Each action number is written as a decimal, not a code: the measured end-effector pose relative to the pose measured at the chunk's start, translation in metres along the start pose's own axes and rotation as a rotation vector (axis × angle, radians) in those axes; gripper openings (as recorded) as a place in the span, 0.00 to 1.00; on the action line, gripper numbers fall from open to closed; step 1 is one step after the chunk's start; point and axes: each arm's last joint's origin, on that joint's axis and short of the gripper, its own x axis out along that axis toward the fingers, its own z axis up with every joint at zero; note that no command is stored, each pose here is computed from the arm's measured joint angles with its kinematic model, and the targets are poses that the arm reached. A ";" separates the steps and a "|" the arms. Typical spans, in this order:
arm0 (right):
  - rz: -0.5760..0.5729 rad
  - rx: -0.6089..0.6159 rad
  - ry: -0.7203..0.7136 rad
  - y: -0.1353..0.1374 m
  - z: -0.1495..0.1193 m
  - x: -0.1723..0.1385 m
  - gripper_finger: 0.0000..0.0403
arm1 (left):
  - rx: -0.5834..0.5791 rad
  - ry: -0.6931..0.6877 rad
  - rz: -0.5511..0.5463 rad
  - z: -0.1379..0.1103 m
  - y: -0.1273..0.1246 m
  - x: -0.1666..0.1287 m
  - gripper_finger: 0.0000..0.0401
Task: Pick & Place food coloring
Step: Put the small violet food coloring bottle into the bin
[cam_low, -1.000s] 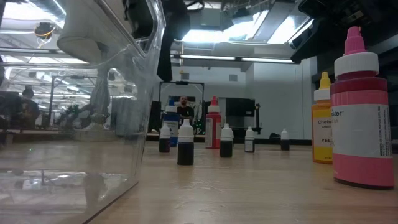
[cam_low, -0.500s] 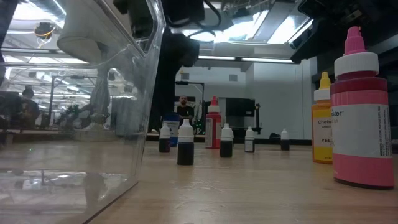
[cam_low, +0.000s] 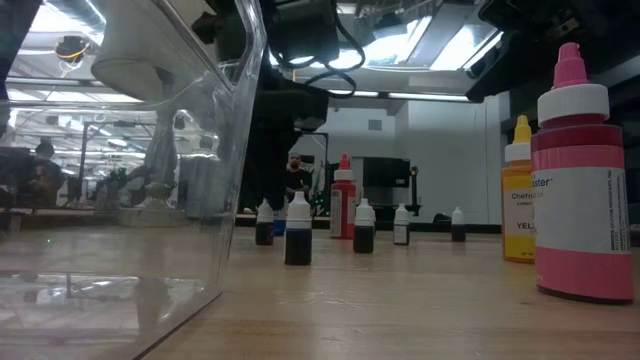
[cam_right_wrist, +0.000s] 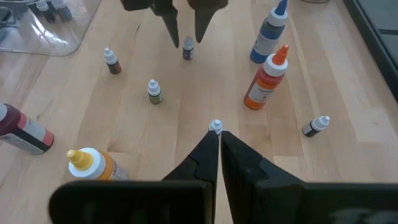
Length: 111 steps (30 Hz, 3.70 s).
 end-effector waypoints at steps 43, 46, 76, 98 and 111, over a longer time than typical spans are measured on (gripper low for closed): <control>-0.001 0.002 0.000 0.000 0.000 0.000 0.06 | -0.002 0.040 -0.013 0.000 0.004 0.002 0.13; 0.000 0.002 0.000 0.000 0.000 0.000 0.06 | -0.003 0.044 -0.020 0.000 0.003 0.004 0.12; 0.000 0.054 -0.001 0.000 0.000 0.000 0.06 | 0.039 -0.121 -0.333 -0.098 -0.049 -0.164 0.10; 0.001 -0.083 -0.001 0.000 0.000 0.000 0.06 | -0.361 0.049 -0.326 -0.178 -0.146 -0.110 0.10; 0.003 -0.082 0.000 0.000 0.000 0.000 0.06 | -0.388 0.053 -0.103 -0.177 -0.152 -0.114 0.09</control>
